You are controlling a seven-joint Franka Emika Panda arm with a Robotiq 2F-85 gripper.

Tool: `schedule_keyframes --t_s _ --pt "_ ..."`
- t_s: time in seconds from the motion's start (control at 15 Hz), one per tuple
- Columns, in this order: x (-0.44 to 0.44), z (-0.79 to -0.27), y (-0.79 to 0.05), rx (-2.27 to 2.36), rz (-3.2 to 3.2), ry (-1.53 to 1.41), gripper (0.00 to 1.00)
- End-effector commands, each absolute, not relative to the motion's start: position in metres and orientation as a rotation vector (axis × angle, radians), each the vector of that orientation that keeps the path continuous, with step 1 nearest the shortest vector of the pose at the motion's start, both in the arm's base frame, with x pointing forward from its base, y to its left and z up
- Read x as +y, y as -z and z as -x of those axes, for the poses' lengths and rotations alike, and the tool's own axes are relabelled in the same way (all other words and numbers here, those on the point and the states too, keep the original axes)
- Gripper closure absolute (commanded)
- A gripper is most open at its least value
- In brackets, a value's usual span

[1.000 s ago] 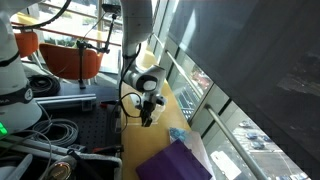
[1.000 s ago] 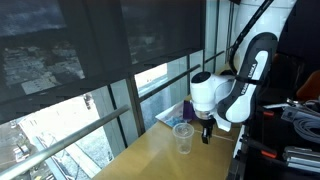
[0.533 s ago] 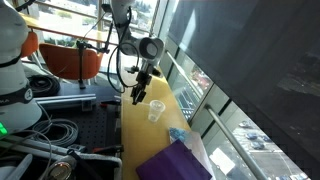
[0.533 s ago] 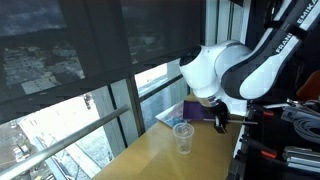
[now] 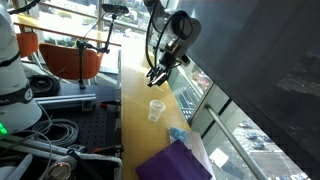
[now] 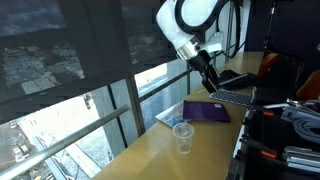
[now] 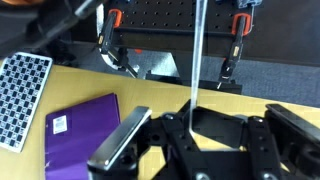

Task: Put the straw in the cup

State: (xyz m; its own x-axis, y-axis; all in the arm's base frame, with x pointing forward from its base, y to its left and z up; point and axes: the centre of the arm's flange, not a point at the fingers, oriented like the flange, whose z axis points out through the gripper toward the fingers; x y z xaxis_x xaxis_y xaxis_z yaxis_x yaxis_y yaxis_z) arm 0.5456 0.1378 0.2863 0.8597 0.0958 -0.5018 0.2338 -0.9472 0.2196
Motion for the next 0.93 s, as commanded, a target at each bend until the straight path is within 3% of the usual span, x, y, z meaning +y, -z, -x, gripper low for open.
schedule_keyframes --t_s 0.0,0.27,0.87 --pt "0.132 -0.602 -0.312 0.357 -2.886 0.883 1.00" --pt "0.127 -0.621 -0.305 0.350 -3.017 1.100 1.00" --pt "0.097 -0.654 -0.203 -0.026 -3.146 1.574 1.00"
